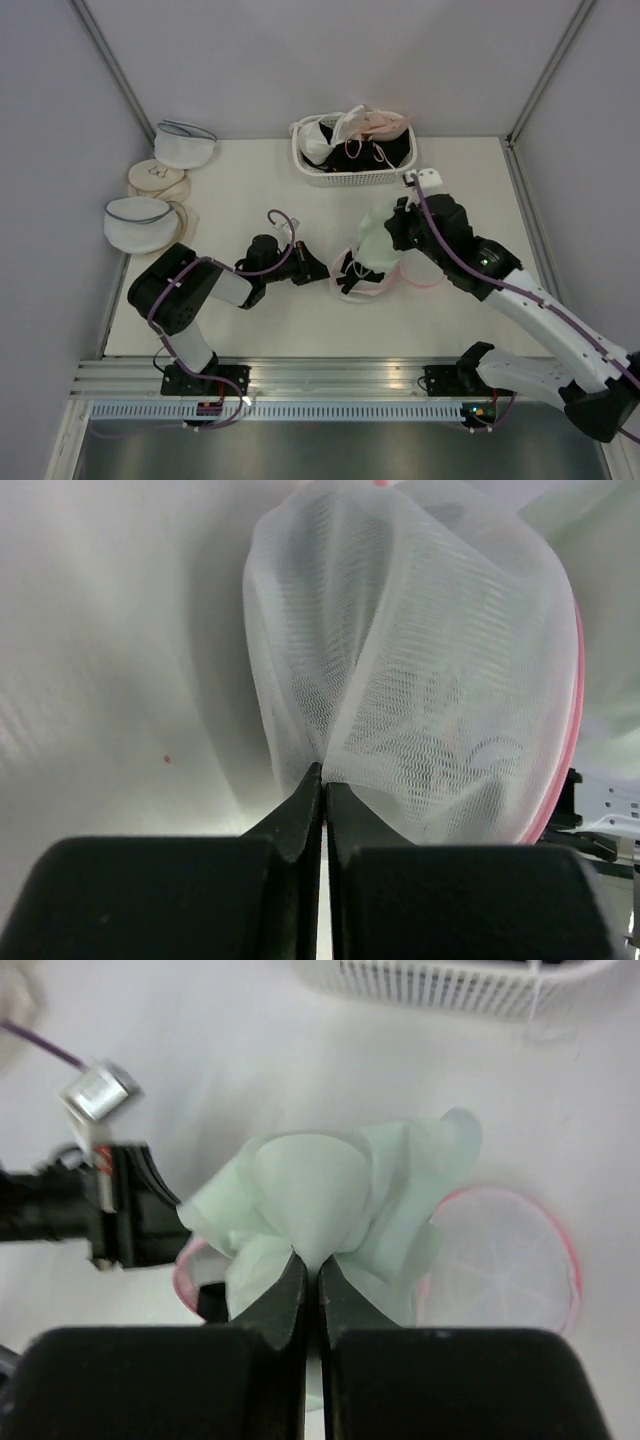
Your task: Unzip the laundry bag and remove the bra
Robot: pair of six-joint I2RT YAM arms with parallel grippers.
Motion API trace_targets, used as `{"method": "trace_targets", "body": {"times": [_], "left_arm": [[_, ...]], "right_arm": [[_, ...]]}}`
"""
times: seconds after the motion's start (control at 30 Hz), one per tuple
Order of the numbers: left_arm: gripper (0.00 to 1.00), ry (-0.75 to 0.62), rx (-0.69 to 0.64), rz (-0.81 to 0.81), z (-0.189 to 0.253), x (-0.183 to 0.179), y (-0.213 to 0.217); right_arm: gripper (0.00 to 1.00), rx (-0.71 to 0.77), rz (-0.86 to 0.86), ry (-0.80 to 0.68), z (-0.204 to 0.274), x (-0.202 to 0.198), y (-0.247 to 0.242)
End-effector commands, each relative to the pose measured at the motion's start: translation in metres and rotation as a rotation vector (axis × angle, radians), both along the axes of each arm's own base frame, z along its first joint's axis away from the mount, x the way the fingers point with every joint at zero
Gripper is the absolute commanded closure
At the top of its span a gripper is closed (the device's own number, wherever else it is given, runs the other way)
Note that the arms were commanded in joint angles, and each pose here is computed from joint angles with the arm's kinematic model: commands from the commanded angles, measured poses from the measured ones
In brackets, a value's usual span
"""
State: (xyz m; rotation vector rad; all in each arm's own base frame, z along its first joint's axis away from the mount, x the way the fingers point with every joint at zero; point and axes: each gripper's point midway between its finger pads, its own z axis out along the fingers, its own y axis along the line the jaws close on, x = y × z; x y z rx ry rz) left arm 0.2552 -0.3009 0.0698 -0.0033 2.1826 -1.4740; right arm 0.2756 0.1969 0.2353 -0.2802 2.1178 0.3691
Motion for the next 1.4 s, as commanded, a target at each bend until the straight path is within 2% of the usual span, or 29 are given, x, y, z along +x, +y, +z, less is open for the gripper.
{"method": "trace_targets", "body": {"times": [0.0, 0.1, 0.23, 0.33, 0.5, 0.7, 0.87, 1.1, 1.23, 1.37], "left_arm": [[0.98, 0.029, 0.033, -0.007, -0.015, -0.003, 0.003], [0.98, 0.034, 0.029, -0.011, -0.016, -0.006, 0.004], [0.98, 0.027, 0.025, -0.011, -0.014, -0.005, 0.004], [0.98, 0.031, 0.023, -0.014, -0.014, -0.007, 0.004], [0.98, 0.027, 0.026, -0.019, -0.012, -0.011, 0.006], [0.98, 0.031, 0.013, -0.042, -0.009, -0.019, 0.006], [0.98, 0.032, 0.003, -0.044, -0.009, -0.023, 0.008], [0.98, 0.037, -0.022, -0.063, -0.004, -0.026, 0.006], [0.98, 0.035, -0.035, -0.066, 0.003, -0.027, 0.005], [0.98, 0.031, -0.038, -0.071, 0.006, -0.027, 0.005]], "right_arm": [[1.00, 0.210, -0.078, -0.275, 0.082, 0.004, -0.014], [1.00, 0.265, -0.080, -0.352, 0.110, 0.002, -0.018], [1.00, 0.229, -0.076, -0.334, 0.117, 0.016, -0.007], [1.00, 0.257, -0.144, -0.422, 0.137, 0.030, -0.013], [1.00, 0.216, -0.260, -0.500, 0.164, 0.061, -0.018], [1.00, 0.203, -0.312, -0.571, 0.192, 0.123, -0.002], [1.00, 0.190, -0.348, -0.575, 0.195, 0.205, 0.007], [1.00, 0.178, -0.381, -0.526, 0.154, 0.315, 0.021], [1.00, 0.174, -0.381, -0.455, 0.091, 0.373, 0.030], [0.97, 0.180, -0.413, -0.374, 0.032, 0.395, 0.024]]}}
